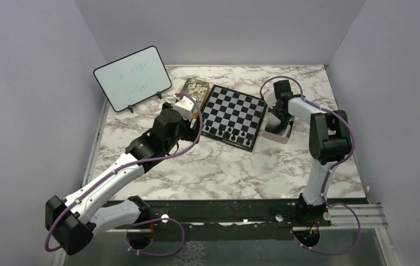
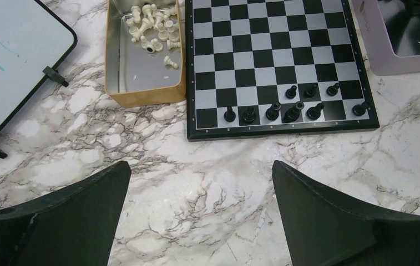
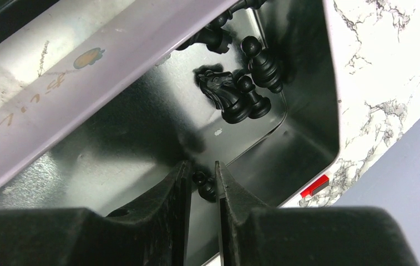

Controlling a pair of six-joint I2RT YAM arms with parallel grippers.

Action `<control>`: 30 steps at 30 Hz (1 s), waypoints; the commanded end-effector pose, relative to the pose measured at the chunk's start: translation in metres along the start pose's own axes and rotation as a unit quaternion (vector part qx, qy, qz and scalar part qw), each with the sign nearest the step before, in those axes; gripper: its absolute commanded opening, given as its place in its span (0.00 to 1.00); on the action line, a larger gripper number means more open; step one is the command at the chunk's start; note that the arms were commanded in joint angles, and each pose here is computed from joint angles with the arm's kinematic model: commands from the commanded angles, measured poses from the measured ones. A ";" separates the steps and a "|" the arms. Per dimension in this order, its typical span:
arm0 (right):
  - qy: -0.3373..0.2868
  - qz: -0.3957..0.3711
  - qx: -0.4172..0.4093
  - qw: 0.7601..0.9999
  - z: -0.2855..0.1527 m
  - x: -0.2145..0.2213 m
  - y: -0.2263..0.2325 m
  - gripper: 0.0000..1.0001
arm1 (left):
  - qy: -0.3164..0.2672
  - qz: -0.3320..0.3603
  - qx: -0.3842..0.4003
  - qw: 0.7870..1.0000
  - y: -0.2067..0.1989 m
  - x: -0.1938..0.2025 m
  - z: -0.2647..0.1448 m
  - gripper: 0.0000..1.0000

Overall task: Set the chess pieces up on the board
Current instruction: Pick up the chess piece from the storage box.

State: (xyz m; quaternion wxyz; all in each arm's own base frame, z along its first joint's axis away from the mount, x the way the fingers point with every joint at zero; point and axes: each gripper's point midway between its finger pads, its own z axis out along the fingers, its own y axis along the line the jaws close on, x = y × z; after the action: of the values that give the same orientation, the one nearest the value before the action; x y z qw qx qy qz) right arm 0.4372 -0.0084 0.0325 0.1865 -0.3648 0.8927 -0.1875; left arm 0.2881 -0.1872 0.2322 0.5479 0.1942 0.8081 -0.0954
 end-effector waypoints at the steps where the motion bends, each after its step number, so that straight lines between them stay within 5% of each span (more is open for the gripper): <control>1: 0.021 -0.008 -0.012 1.000 0.002 0.008 0.002 0.26 | -0.010 0.003 -0.012 1.000 0.005 -0.004 -0.001 0.99; 16: 0.013 -0.015 -0.027 0.999 0.000 0.003 0.006 0.21 | -0.013 0.001 -0.012 1.000 0.005 -0.005 -0.001 0.99; 21: -0.014 -0.004 -0.008 1.000 -0.017 -0.011 -0.005 0.12 | -0.008 0.000 -0.018 1.000 0.006 -0.003 0.001 0.99; 30: -0.061 0.057 -0.022 0.996 -0.069 -0.031 -0.012 0.11 | -0.001 -0.003 -0.032 0.999 0.011 0.001 0.002 0.99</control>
State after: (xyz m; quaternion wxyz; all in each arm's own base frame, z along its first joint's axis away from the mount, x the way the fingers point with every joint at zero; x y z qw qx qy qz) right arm 0.4342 0.0026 0.0575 0.1954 -0.3587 0.8972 -0.1679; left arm 0.2900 -0.1842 0.2301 0.5477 0.1893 0.8105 -0.0858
